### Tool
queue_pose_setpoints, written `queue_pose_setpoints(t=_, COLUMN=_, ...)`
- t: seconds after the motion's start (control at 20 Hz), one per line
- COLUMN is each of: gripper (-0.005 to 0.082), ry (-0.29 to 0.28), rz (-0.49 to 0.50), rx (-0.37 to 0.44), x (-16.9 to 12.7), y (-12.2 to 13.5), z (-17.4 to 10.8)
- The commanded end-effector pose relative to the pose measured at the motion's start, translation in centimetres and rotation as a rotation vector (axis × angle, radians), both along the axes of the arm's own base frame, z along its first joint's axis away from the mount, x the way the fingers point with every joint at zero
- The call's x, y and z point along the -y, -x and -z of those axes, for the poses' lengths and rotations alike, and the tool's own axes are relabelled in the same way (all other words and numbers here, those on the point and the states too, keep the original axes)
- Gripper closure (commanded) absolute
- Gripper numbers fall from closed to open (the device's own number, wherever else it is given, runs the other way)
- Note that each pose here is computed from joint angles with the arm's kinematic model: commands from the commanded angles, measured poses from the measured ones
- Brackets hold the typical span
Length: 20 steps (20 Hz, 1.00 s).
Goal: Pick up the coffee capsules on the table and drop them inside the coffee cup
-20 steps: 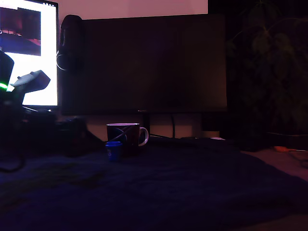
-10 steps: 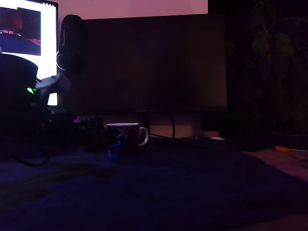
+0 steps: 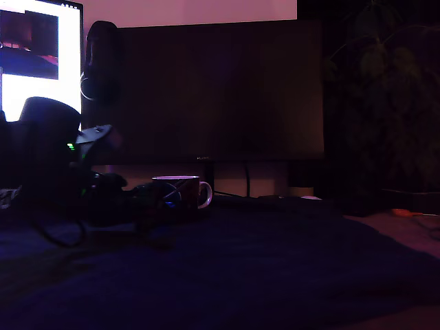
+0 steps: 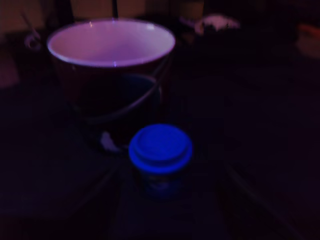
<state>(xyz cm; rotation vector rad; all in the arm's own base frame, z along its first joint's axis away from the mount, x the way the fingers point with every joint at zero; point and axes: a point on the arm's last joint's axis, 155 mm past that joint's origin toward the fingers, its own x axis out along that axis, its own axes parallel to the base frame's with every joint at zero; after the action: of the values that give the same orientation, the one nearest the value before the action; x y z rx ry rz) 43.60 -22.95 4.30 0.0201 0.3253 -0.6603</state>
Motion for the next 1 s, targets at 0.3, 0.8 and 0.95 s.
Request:
queue_pose_setpoints(t=0.3, gripper=0.0164, ry=-0.049, rz=0.008, rx=-0.064, x=0.5, y=-0.9, z=2.4)
queue_pose_setpoints(t=0.8, gripper=0.0577, ry=-0.048, rz=0.008, rx=-0.061, x=0.5, y=-0.9, z=2.3)
queue_pose_setpoints(t=0.95, gripper=0.0594, ry=-0.044, rz=0.007, rx=-0.053, x=0.5, y=-1.0, z=2.1)
